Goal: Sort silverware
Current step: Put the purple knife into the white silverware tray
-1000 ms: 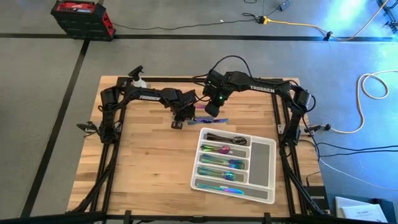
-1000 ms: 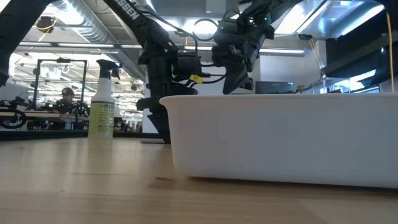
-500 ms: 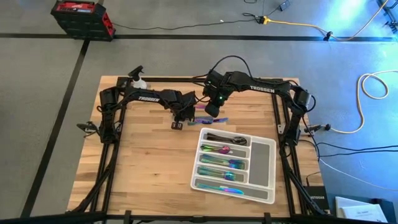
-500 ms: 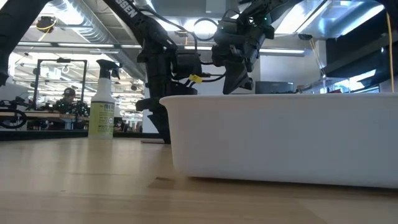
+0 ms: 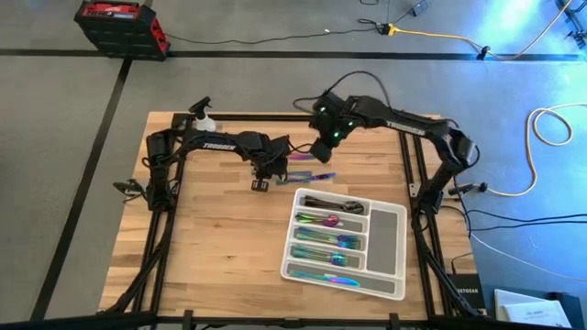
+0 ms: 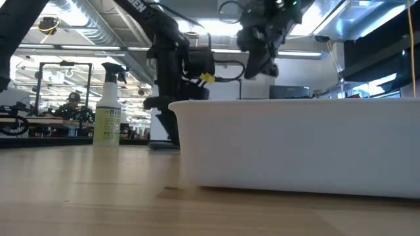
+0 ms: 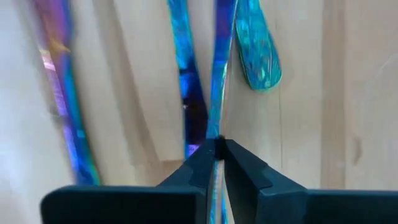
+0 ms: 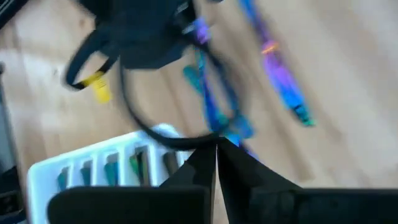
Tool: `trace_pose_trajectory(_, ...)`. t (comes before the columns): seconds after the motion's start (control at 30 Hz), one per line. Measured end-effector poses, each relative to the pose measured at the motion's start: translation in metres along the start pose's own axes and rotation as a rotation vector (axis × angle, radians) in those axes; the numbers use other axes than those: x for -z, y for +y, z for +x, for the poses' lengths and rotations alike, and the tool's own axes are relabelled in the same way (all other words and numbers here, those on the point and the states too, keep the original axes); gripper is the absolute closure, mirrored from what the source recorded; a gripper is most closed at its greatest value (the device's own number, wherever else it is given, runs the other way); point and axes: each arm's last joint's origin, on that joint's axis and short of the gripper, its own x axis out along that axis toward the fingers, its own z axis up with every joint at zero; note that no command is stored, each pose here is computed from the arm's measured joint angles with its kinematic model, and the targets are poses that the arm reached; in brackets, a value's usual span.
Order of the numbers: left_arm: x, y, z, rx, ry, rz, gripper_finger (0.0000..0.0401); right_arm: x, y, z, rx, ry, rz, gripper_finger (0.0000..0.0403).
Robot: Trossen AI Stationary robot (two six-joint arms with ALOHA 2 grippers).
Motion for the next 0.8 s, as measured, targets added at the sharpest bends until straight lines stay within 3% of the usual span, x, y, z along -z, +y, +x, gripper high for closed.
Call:
trace_pose_trajectory(0.23,0.001,-0.002,-0.018,0.009,0.027,-0.061,0.0384,0.007,-0.012,-0.061,0.067,-0.157,0.042,0.0403)
trace_pose_trajectory(0.4,0.000,-0.002,-0.020,0.002,0.012,-0.081,0.0383,0.013,-0.021,-0.084,0.092,-0.207,0.077,0.0403)
trace_pose_trajectory(0.57,-0.002,0.000,-0.012,-0.010,-0.021,-0.102,0.0377,0.009,-0.023,-0.077,0.015,-0.195,0.030,0.0403)
trace_pose_trajectory(0.8,0.013,-0.007,0.009,0.013,0.003,-0.156,0.0330,0.000,-0.021,-0.021,0.006,-0.094,-0.071,0.0403)
